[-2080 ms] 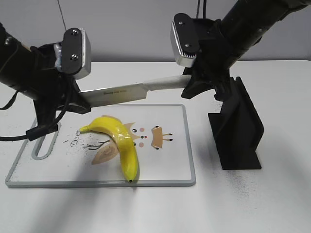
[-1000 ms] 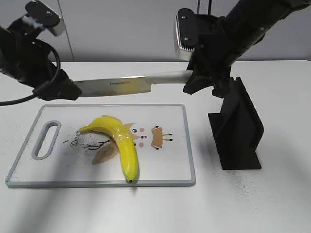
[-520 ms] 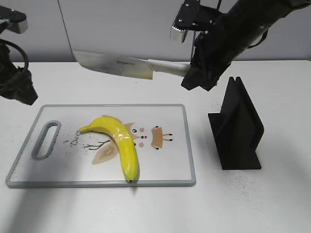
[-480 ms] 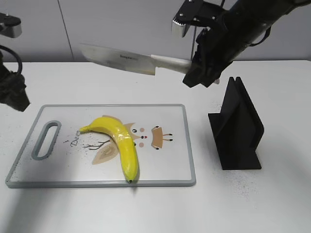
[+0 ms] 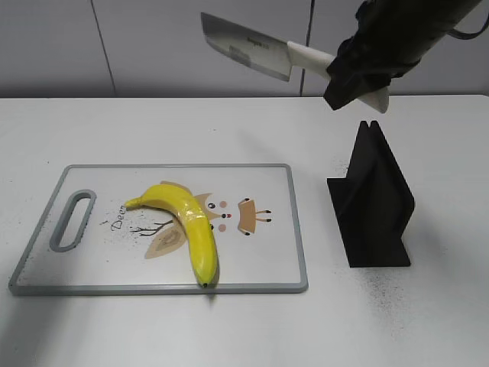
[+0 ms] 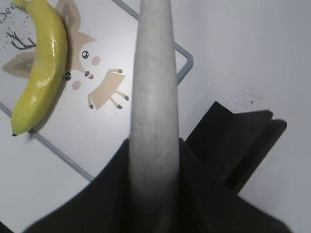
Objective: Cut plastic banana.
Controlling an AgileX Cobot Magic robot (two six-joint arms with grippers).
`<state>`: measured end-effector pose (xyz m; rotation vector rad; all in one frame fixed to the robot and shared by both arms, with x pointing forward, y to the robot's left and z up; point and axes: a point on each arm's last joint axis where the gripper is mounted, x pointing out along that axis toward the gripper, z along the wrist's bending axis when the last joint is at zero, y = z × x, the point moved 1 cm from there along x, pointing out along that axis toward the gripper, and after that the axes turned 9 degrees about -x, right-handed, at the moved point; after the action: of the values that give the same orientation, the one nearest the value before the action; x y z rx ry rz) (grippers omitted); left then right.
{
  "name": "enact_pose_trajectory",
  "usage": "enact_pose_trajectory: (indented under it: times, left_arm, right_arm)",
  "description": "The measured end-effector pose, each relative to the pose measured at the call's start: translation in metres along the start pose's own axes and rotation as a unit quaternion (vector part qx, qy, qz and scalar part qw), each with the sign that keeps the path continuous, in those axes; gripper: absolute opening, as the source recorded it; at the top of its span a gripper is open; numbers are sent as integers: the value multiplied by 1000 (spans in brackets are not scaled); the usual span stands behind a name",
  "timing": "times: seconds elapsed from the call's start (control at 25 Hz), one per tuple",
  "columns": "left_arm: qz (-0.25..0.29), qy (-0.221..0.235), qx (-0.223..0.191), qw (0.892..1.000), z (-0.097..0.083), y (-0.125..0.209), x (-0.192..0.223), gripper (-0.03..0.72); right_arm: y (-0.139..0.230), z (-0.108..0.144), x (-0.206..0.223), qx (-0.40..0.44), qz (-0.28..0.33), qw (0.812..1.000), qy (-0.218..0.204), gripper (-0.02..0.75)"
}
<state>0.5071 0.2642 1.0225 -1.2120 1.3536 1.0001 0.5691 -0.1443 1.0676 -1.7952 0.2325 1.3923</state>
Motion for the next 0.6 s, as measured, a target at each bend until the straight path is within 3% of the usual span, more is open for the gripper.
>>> enact_pose_trajectory:
  times: [0.16, 0.36, 0.6]
  left_arm:
    - [-24, 18, -6, 1000, -7, 22, -13, 585]
    - [-53, 16, -2, 998, -11, 64, -24, 585]
    - [-138, 8, 12, 990, -18, 123, -45, 585]
  right_arm:
    - [5, 4, -18, 67, 0, 998, 5, 162]
    - [23, 13, -27, 92, 8, 996, 3, 162]
    - [39, 18, -27, 111, 3, 994, 8, 162]
